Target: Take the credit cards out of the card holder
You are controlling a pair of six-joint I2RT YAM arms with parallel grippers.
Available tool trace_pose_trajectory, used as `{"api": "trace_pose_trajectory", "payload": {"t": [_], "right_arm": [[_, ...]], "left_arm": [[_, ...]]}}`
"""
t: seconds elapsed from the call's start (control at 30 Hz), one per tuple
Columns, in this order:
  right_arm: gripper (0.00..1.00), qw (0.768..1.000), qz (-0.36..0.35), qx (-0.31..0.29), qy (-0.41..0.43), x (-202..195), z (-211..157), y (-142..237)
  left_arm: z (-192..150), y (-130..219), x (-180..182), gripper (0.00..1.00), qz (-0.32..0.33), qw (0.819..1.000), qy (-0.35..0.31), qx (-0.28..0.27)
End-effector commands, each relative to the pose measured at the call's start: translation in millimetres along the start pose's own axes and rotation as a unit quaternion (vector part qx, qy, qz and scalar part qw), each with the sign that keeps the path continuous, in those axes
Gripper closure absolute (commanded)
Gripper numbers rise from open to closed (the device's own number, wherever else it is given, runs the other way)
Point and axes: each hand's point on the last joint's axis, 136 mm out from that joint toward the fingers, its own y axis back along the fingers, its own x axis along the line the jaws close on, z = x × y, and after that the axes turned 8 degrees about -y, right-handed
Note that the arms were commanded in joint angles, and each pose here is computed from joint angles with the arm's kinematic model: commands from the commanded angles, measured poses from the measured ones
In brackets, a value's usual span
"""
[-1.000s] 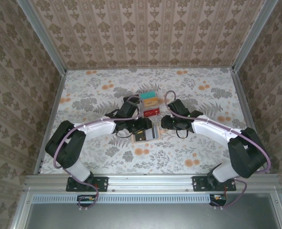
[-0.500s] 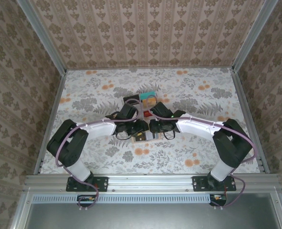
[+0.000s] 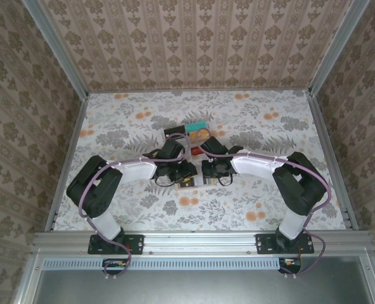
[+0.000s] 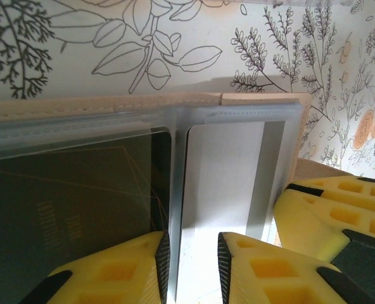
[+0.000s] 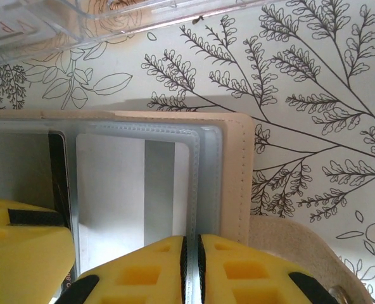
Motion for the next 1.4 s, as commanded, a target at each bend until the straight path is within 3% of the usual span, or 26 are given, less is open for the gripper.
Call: {"api": "trace_pose_trajectory", "payload": {"t": [0.0,0.53,0.8,1.03,1.37], "right_arm": [[0.83,1.000,-0.003,0.016,-0.013,-2,-4,-6],[0.84,0.999,-0.012,0.046,-0.012,-8,-15,-25],[0.84,0.997,0.030,0.057,-0.032,-1,-15,-27],[0.84,0.997,0.025,0.062,-0.036,-6,-17,-28],[0.84,0.997,0.018,0.064,-0.037,-9,-18,-29]], "left_arm": [[-1,-3,5,0.71,0.006,1.000,0.007,0.005],[-6,-10,10,0.73,0.004,1.000,0.009,0.022],[-6,-8,11,0.73,-0.001,1.000,0.009,0.024],[2,-4,-11,0.74,-0.086,0.996,0.013,0.008],[6,6,-19,0.77,-0.100,0.995,-0.013,-0.007]]}}
